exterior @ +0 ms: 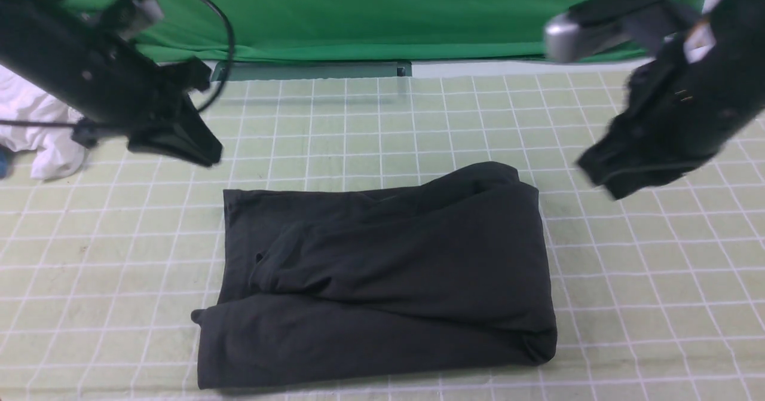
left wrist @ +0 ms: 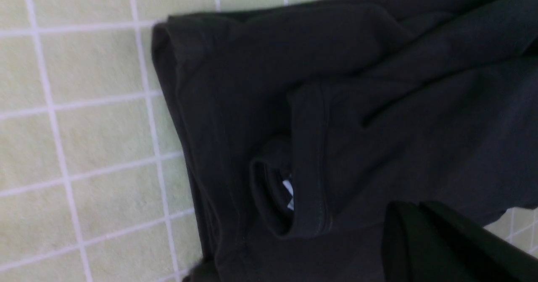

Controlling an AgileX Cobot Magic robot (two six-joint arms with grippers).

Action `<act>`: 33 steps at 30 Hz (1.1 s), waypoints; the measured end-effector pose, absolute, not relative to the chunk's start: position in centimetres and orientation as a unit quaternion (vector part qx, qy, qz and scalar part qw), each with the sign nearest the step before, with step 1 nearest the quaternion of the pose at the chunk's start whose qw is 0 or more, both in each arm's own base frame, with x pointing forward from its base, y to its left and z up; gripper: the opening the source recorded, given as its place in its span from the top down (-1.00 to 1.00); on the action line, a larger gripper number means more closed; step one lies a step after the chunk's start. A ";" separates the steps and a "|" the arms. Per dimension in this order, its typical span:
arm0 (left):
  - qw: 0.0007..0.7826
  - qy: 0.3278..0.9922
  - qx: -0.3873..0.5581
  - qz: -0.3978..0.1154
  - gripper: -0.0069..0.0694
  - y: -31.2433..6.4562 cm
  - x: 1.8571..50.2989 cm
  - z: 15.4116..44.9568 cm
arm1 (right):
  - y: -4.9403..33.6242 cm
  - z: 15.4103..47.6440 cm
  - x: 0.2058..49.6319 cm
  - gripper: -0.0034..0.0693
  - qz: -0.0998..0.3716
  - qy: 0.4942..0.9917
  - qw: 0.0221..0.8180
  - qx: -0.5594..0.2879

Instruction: Fold a long-sleeved shirt over a green coffee tablecloth.

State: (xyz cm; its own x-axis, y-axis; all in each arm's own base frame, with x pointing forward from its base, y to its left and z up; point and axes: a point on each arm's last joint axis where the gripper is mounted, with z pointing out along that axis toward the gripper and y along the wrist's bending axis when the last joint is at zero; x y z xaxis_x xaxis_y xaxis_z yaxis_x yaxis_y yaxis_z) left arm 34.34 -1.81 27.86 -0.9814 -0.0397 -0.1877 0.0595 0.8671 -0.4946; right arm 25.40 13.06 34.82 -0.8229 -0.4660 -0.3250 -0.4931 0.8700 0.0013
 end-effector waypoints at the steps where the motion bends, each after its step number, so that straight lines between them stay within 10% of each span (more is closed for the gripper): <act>1: 0.087 0.962 0.009 -0.258 0.79 -2.2 34.1 27.5 | 12.5 35.1 25.0 0.91 0.040 0.953 0.165 -0.252; 18: 0.183 0.956 0.045 -0.223 0.78 -7.4 25.4 29.7 | 2.8 43.6 8.7 0.92 0.021 0.878 0.426 -0.219; 33: 0.330 0.924 0.032 -0.190 0.78 -5.5 19.6 30.8 | 2.3 32.0 4.1 0.92 0.112 0.705 0.670 -0.207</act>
